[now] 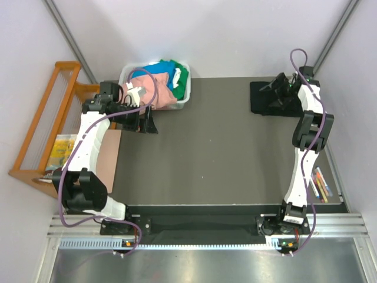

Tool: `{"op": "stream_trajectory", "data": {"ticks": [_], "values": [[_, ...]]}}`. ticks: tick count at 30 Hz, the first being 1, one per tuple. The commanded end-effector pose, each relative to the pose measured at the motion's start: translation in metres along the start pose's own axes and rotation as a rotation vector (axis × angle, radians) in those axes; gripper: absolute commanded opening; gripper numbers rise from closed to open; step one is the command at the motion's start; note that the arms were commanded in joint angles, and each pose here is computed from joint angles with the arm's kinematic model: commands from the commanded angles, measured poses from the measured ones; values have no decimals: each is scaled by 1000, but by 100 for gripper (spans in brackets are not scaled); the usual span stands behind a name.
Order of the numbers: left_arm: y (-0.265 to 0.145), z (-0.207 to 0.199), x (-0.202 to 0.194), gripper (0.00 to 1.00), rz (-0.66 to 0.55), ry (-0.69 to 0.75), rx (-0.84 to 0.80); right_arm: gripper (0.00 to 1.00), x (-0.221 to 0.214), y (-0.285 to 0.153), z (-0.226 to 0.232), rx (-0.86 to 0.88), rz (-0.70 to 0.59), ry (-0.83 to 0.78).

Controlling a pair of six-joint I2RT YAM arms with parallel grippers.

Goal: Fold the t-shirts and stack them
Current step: Neatly place the folded tshirt to the corner, then reset both grippers

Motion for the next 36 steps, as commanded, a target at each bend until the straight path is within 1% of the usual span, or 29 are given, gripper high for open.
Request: {"op": "stream_trajectory", "data": {"ticks": [1, 3, 4, 5, 6, 7, 8, 9, 10, 11, 12, 13, 14, 15, 16, 18, 19, 20, 21, 22, 23, 24, 27, 28, 31, 33, 34, 35, 36], "values": [[-8, -2, 5, 99, -52, 56, 12, 100, -33, -69, 89, 218, -94, -316], [-11, -4, 2, 99, -55, 61, 30, 100, -57, -77, 102, 234, -74, -363], [-10, -4, -1, 99, -50, 60, 36, 100, -73, -98, 118, 258, -98, -413], [-13, -7, -3, 99, -61, 68, 50, 100, -91, -100, 122, 227, -105, -461], [-12, -6, -8, 99, -49, 61, 72, 100, -109, -125, 136, 242, -152, -520], [-17, -7, -7, 99, -80, 79, 104, 100, -131, -125, 137, 213, -155, -592], [-19, -8, -7, 99, -95, 76, 126, 100, -139, -133, 138, 150, -257, -623], [-18, -5, -13, 99, -91, 65, 179, 100, -166, -173, 153, 190, -361, -690], [-26, -6, -8, 99, -155, 91, 241, 100, -187, -156, 129, 132, -358, -734], [-28, -7, -6, 99, -194, 80, 276, 100, -191, -167, 137, 215, -489, -773], [-25, -4, -13, 99, -204, 64, 314, 100, -211, -208, 140, 338, -589, -808], [-33, -6, -12, 99, -254, 76, 383, 100, -213, -184, 98, 280, -567, -765], [-35, -2, -5, 99, -324, 89, 429, 100, -214, -188, 85, 284, -630, -751], [-30, 1, -12, 99, -329, 83, 453, 100, -221, -213, 87, 391, -739, -772], [-35, 3, -12, 99, -363, 92, 521, 100, -221, -191, 47, 323, -715, -801], [-27, 11, -14, 99, -403, 59, 564, 100, -229, -202, 31, 391, -789, -851], [-25, 17, -16, 99, -401, 47, 612, 100, -227, -189, 4, 316, -796, -840], [-22, 22, -15, 99, -427, 37, 638, 100, -223, -188, -7, 265, -842, -816], [-13, 27, -22, 99, -414, 21, 649, 100, -221, -187, -15, 236, -864, -814], [-5, 33, -25, 99, -410, -3, 659, 100, -218, -177, -32, 164, -868, -851], [4, 41, -33, 99, -397, -27, 702, 100, -215, -173, -40, 135, -870, -878], [8, 47, -29, 99, -433, -20, 730, 100, -212, -165, -47, 99, -866, -900], [26, 70, -32, 99, -360, -78, 819, 100, -201, -144, -67, -44, -853, -910], [39, 80, -36, 99, -301, -114, 820, 100, -198, -141, -66, -58, -868, -881], [54, 95, -33, 99, -230, -171, 846, 100, -195, -125, -69, -37, -853, -881], [61, 99, -35, 96, -212, -122, 874, 100, -191, -122, -64, 28, -899, -929], [58, 102, -26, 95, -288, -52, 916, 100, -192, -118, -72, 15, -901, -959], [66, 101, -42, 93, -281, -32, 925, 100, -190, -117, -71, 17, -919, -977], [62, 95, -41, 93, -330, -1, 911, 100, -188, -116, -74, -6, -927, -1022]]}}
Point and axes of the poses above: each gripper's point midway between its finger pads, its own y axis out along the fingers, its own z axis along the line the jaws close on, x = y × z, the point moved 9 cm from there along -y, back along the fingers, and after that the axes turned 15 degrees about y, right-handed, at the moved point
